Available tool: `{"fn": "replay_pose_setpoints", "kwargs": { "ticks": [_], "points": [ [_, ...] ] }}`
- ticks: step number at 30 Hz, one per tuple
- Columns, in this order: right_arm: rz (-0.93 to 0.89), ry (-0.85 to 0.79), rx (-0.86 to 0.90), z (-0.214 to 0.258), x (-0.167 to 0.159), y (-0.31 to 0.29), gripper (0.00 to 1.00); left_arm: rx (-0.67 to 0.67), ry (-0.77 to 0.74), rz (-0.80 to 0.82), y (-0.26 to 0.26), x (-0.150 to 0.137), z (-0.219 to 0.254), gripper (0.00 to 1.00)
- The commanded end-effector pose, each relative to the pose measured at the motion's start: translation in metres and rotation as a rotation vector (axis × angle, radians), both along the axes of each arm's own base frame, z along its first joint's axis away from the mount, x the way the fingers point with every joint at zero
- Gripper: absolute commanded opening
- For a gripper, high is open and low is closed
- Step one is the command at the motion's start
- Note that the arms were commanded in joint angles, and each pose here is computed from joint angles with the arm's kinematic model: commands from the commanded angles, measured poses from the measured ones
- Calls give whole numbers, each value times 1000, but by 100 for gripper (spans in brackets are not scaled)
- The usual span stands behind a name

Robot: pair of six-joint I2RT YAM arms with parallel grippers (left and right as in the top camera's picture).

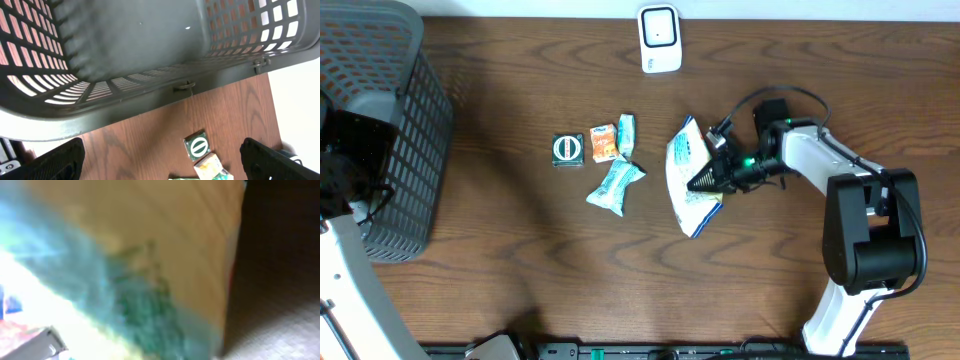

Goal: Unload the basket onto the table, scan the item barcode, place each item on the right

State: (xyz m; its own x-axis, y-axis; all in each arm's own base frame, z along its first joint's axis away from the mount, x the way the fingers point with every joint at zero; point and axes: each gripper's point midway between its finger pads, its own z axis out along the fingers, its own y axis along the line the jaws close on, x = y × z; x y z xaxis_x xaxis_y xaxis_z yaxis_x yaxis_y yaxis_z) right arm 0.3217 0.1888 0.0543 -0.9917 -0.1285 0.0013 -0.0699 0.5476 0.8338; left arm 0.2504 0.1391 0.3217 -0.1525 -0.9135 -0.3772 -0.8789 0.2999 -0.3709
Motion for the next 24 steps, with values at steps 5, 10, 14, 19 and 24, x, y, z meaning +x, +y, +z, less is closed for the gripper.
{"fn": "replay_pose_setpoints", "kwargs": {
  "ticks": [5, 10, 14, 19, 24],
  "points": [
    [-209, 142, -415, -41, 12, -79, 30, 4, 2, 8, 2, -1, 1, 98],
    [-239, 167, -677, -15, 22, -134, 35, 4, 2, 8, 2, -1, 1, 98],
    [-192, 148, -775, 32, 27, -147, 47, 3, 2, 8, 2, -1, 1, 98],
    [-121, 146, -781, 56, 20, -127, 69, 3, 2, 8, 2, -1, 1, 98],
    [-37, 95, -799, 54, 16, -97, 81, 3, 2, 8, 2, -1, 1, 98]
  ]
}}
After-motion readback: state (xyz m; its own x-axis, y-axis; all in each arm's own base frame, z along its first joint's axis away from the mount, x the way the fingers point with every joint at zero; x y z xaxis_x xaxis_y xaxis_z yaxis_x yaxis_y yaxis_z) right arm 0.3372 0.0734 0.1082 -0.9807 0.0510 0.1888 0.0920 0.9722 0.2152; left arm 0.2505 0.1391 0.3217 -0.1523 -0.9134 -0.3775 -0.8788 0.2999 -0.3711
